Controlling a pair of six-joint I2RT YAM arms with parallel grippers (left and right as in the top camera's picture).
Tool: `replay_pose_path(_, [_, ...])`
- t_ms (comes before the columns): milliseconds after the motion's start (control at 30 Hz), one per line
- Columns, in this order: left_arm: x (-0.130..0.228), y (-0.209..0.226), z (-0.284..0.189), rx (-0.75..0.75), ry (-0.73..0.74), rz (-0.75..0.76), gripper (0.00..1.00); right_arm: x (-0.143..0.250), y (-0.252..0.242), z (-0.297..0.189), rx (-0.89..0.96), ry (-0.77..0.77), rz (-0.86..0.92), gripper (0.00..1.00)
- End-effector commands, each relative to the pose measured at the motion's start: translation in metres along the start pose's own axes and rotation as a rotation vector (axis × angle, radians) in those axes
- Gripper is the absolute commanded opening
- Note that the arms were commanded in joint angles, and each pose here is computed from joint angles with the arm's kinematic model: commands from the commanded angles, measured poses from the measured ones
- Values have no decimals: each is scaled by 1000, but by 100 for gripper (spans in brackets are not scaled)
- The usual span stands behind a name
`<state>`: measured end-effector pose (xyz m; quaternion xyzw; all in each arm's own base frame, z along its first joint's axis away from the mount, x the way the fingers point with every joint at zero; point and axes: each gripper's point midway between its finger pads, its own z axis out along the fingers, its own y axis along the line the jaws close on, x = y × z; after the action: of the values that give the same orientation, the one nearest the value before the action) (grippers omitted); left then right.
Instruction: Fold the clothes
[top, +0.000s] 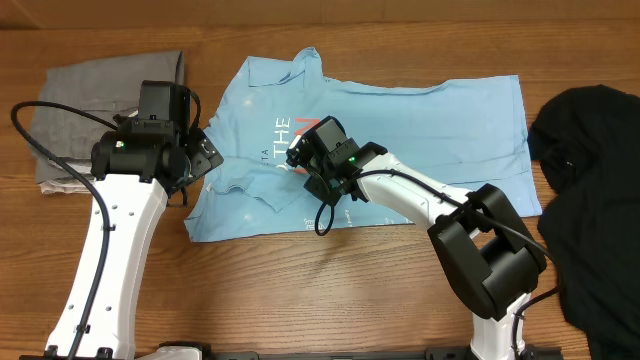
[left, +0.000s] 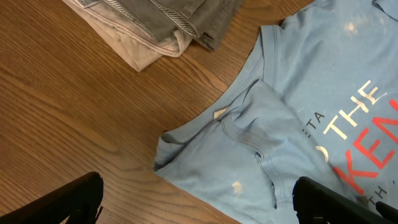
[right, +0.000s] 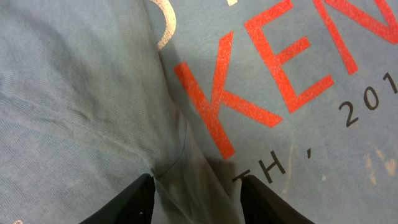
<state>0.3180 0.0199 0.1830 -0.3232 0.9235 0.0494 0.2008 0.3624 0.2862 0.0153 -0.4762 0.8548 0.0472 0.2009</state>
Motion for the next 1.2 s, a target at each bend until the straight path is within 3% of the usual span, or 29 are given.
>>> replay_pose_path(0, [-2, 1, 2, -8, -4, -5, 100, 2, -1, 1, 10, 7, -14, 49])
replay_pose_path(167, [-2, 1, 2, -8, -4, -6, 100, 3, 5, 1, -22, 6, -13, 41])
replay_pose_path(767, [-2, 1, 2, -8, -4, -6, 100, 13, 11, 14, -44, 34, -10, 41])
replay_pose_path(900, [-2, 1, 2, -8, -4, -6, 100, 8, 9, 14, -38, 17, 34, 30])
replay_pose_path(1167, [-1, 1, 2, -8, -3, -6, 100, 7, 9, 13, -37, 15, 38, 25])
